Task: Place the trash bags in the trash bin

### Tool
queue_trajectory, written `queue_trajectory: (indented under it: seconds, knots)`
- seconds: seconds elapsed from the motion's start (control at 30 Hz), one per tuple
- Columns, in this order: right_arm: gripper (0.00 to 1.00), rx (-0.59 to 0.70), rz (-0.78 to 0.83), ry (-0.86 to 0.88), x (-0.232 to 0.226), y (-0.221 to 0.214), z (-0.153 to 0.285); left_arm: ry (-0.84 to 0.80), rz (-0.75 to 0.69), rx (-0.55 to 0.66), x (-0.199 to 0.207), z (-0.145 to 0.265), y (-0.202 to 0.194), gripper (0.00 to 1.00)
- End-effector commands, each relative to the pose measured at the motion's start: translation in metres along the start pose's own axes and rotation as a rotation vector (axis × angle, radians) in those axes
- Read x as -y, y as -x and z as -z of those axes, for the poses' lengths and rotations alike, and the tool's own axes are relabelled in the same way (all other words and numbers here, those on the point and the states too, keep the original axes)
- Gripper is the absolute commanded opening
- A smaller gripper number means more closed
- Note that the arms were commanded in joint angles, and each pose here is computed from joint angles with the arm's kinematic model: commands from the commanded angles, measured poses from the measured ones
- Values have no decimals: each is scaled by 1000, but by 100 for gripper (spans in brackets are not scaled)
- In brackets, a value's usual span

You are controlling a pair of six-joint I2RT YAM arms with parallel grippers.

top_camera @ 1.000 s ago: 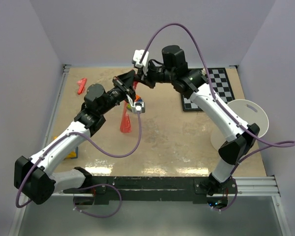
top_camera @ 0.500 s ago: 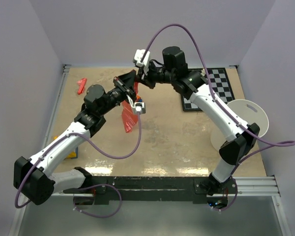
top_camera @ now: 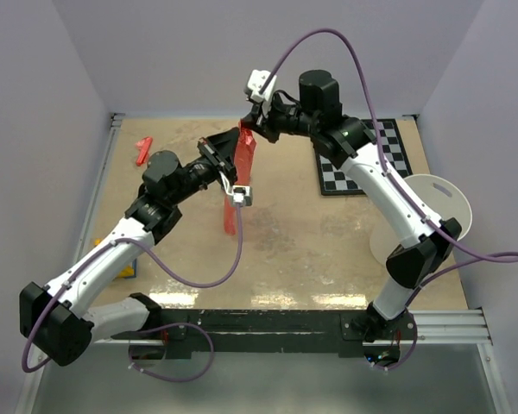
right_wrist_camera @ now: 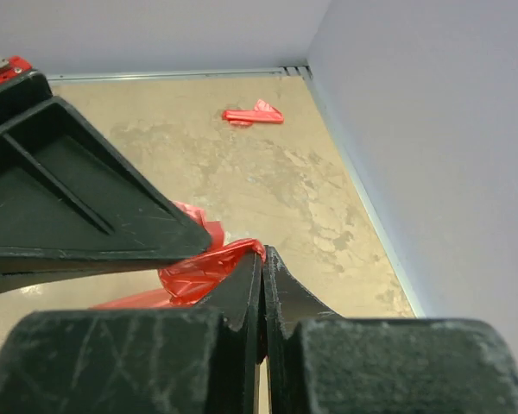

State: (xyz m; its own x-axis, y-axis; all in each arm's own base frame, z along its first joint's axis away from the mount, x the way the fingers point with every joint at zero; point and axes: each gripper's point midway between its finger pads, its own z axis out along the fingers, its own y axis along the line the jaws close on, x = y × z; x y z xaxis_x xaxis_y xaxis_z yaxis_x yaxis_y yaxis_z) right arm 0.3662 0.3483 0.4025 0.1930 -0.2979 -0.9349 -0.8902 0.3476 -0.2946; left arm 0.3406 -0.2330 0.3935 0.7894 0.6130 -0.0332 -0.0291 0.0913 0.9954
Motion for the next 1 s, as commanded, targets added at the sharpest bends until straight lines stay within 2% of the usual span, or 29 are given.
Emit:
queue_trajectory:
  seconds: [0.0, 0.13, 0.23, 0.3, 0.43, 0.53, 0.73, 0.97]
  knots:
    - [0, 25, 17, 65, -35, 12, -2, 129, -26, -1, -44, -10, -2, 0]
    - [0, 79, 13, 117, -50, 32, 6, 96, -23, -87, -30, -14, -28, 0]
    - [0, 114, 45, 64, -31, 52, 10, 4, 6, -125, 4, -13, -36, 0]
    - [0, 104, 55, -3, -14, 50, 8, -22, 13, -109, 15, -8, -31, 0]
    - [0, 40, 37, -109, 15, 22, 0, -18, 24, -27, 9, -3, -4, 0]
    - [0, 4, 8, -102, 12, 3, -7, 29, 5, 24, -10, -4, 8, 0]
    - [0, 18, 3, 61, -39, 11, -12, 140, -25, -61, -43, -17, -14, 0]
    - [0, 114, 31, 66, -31, 50, -2, 36, 15, -118, 2, -11, -33, 0]
